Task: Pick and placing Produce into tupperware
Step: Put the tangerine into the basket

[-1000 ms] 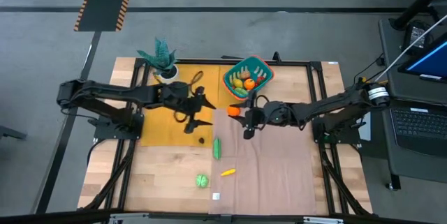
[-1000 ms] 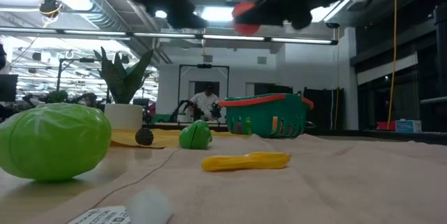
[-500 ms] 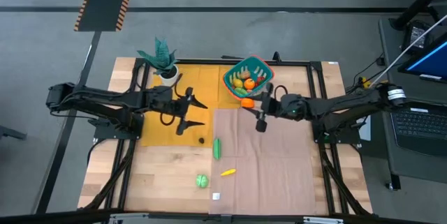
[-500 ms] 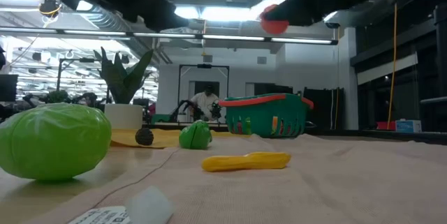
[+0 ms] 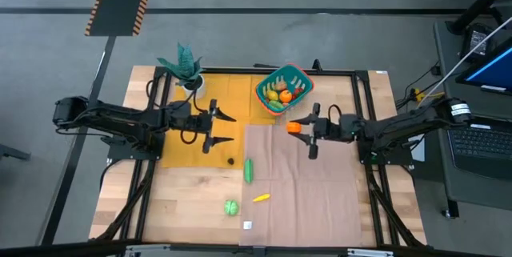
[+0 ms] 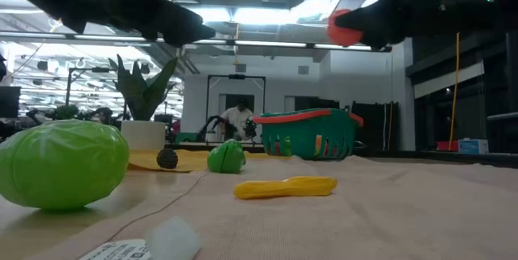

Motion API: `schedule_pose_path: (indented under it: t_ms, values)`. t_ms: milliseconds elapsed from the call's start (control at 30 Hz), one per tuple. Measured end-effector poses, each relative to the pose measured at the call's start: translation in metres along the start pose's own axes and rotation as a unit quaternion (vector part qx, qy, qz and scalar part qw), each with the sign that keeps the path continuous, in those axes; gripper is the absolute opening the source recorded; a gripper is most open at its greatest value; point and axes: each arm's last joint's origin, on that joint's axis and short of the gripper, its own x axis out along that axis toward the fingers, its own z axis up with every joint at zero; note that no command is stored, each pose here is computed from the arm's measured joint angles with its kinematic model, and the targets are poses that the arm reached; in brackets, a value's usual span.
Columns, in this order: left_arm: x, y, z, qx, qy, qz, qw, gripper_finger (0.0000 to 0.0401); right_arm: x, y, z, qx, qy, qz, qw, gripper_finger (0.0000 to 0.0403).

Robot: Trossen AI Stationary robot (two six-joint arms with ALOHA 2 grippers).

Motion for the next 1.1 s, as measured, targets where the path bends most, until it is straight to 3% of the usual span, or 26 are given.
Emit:
schedule_pose_path:
  t_ms: [367,500,767,1100]
  values:
    - [-0.002,-0.001,-0.005,0.002,-0.002,0.001,1.0,0.0302,-0.006,-0.001,-0.009,0.012,-0.006,-0.007,1.0,0.0171]
    - [-0.002,0.0,-0.005,0.006,-0.001,0.011,1.0,0.0302,-0.006,-0.004,-0.009,0.014,-0.004,-0.055,0.998,0.0171]
    - [-0.002,0.005,-0.006,0.003,0.015,0.107,0.994,0.0302,-0.006,-0.011,-0.01,0.013,0.003,-0.127,0.992,0.0171]
    - [-0.002,0.005,-0.006,0.003,0.016,0.113,0.993,0.0302,-0.006,-0.028,-0.012,0.029,0.009,-0.207,0.978,0.0171]
